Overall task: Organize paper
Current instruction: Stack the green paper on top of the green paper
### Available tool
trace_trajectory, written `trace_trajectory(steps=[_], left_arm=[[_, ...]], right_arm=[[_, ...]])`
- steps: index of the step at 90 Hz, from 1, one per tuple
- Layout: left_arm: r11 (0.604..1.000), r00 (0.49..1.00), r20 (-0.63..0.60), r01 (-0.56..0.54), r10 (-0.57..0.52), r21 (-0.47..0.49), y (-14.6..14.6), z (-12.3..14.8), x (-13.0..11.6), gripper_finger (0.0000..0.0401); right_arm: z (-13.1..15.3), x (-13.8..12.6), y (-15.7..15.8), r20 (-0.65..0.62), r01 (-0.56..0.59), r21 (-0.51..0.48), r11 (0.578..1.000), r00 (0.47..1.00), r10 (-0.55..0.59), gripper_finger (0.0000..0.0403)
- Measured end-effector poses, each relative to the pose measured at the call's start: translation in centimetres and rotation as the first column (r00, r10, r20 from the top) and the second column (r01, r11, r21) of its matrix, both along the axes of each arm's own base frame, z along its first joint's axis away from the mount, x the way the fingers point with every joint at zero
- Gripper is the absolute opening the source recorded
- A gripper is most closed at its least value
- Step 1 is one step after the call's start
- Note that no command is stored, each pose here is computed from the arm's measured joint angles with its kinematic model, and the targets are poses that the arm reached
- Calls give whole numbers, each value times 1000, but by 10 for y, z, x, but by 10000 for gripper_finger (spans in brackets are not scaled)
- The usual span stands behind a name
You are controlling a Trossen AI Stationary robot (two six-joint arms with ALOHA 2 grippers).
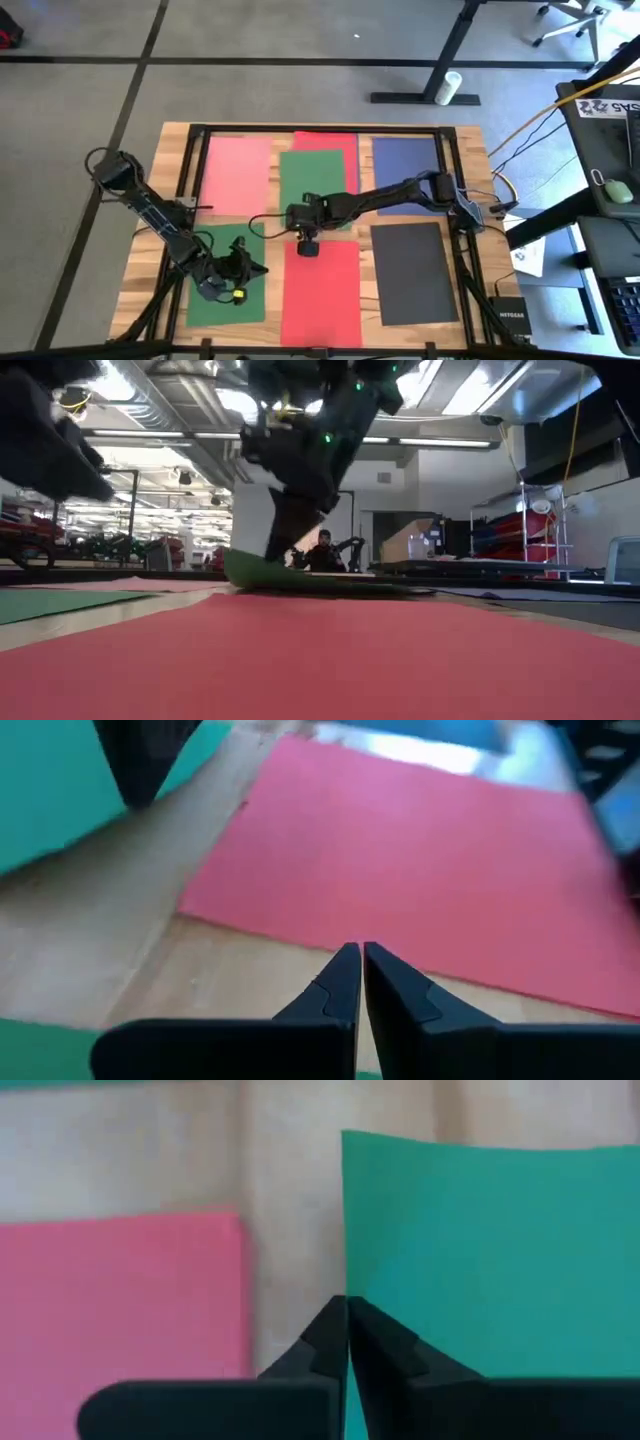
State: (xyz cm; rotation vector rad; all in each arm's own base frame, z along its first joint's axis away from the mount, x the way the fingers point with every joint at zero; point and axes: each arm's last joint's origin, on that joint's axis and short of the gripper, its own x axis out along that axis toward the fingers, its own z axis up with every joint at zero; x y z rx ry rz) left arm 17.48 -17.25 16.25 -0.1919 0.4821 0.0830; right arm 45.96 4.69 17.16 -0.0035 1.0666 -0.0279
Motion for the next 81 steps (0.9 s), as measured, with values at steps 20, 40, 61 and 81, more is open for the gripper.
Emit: trace_trajectory(steps=[20,40,61,81], left_arm=[[988,967,201,147,-154,49,-28,64,-29,0],[984,918,369,101,-148,144,-34,117,-72,0],[985,903,422,10,-83,174,-26,133,-93,0],[981,903,422,-7,-77,195,-25,134,-93,0]], right_arm=[[24,9,24,84,-51,92,994,996,43,0],[55,21,50,251,-134,202,970,965,81,0],[77,27,72,393,-187,296,937,917,59,0],[72,36,89,472,-238,386,891,881,30,0]])
